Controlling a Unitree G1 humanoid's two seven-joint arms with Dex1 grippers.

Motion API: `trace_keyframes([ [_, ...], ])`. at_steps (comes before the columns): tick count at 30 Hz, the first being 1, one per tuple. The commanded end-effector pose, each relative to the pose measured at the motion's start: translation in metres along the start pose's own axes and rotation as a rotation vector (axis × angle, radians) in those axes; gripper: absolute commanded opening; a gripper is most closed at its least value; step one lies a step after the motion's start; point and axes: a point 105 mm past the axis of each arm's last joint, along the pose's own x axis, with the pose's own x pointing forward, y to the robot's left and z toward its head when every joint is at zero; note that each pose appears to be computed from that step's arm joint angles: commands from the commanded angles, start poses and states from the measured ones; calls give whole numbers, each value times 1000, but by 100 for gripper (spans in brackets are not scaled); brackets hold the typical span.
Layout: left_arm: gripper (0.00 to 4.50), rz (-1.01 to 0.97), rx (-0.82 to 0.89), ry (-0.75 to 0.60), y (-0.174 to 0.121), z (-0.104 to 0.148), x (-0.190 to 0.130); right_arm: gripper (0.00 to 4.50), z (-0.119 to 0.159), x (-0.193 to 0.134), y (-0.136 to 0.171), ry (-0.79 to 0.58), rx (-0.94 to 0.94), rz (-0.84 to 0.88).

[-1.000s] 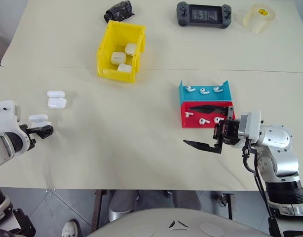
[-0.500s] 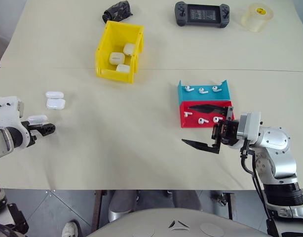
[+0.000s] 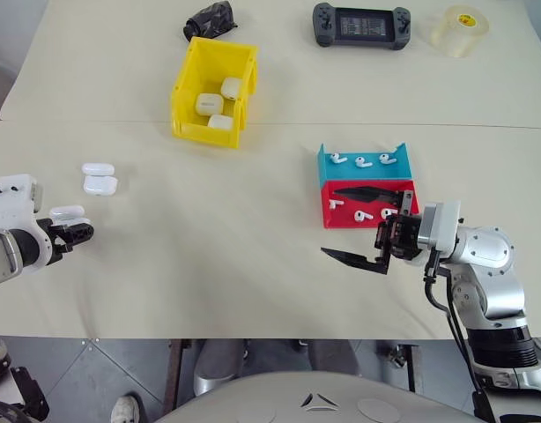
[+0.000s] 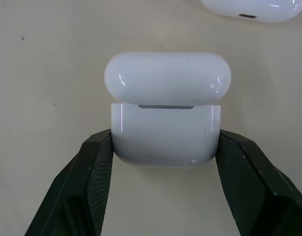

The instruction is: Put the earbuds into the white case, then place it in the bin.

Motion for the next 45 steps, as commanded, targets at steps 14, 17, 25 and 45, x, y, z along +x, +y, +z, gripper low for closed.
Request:
trace_keyframes([
  [14, 276, -744, 576, -765, -101, 44, -60, 450, 1, -29, -6, 85, -23, -89],
  [17, 276, -920, 660, -784, -128, 37, -60, 450, 0, -39, -7, 119, -27, -116],
  [25, 276, -1407, 726, -965, -214, 34, -61, 450, 5, -88, 0, 272, -41, -268],
  [45, 276, -1632, 546, -1269, -294, 27, -72, 450, 23, -134, 42, 438, -7, -459],
])
